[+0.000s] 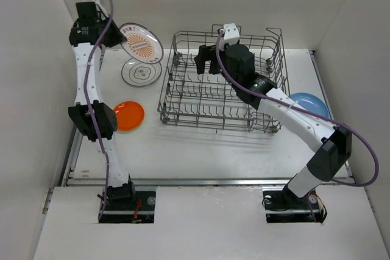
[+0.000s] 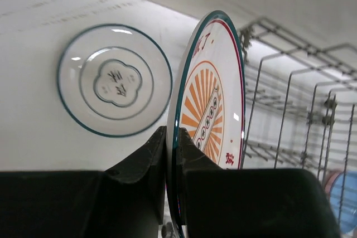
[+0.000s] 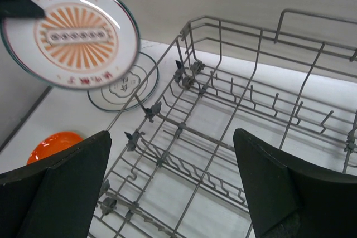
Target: Unload the plates from the dish rack
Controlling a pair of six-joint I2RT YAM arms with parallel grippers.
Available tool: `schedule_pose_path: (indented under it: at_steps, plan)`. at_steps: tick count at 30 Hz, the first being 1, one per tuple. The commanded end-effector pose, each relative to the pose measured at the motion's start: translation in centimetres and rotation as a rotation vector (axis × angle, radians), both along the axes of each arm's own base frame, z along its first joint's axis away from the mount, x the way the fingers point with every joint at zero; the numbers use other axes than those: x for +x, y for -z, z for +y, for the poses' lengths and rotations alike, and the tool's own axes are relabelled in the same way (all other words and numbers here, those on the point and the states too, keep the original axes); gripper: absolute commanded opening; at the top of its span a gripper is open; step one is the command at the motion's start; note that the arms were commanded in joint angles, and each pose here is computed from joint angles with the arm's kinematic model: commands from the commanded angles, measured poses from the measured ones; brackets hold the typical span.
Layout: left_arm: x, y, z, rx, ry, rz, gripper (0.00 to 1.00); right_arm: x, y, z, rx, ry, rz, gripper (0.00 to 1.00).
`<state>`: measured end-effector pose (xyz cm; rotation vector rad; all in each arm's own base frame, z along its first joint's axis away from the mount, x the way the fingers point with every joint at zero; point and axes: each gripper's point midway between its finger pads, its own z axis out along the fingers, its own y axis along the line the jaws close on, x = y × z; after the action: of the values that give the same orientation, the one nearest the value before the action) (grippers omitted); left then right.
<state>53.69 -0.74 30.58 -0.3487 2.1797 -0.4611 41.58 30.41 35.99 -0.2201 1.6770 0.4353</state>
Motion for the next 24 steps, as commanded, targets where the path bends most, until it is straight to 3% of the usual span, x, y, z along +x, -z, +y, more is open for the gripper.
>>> schedule_pose_path:
  at_steps: [1, 3, 8, 17, 20, 21, 24]
  plan:
    - [1.6, -3.5, 4.6, -0.127, -0.12, -0.111, 0.0, 0.2, -0.2, -0.4, 0.036, 0.002, 0.019, 0.96]
    - [2.0, -0.8, 6.5, -0.181, -0.145, -0.058, 0.0, 1.0, 0.7, -0.8, 0.024, 0.025, 0.032, 0.96]
    - [3.4, 4.2, 6.0, -0.372, -0.038, 0.032, 0.0, 2.5, 1.6, -0.6, 0.014, 0.056, 0.054, 0.96]
    - [5.2, 13.3, 8.3, -0.358, -0.134, 0.168, 0.0, 5.6, 2.2, 0.3, -0.011, 0.084, 0.082, 0.96]
    - [4.5, 16.7, 8.2, -0.349, -0.122, 0.237, 0.14, 5.9, 2.4, 0.5, -0.015, 0.084, 0.087, 0.96]
    - [4.3, 17.8, 8.1, -0.354, -0.112, 0.257, 0.26, 5.9, 1.9, 0.6, -0.008, 0.084, 0.079, 0.96]
    - [3.3, 19.7, 7.9, -0.341, -0.092, 0.317, 0.45, 6.1, 2.1, 0.7, -0.014, 0.084, 0.085, 0.96]
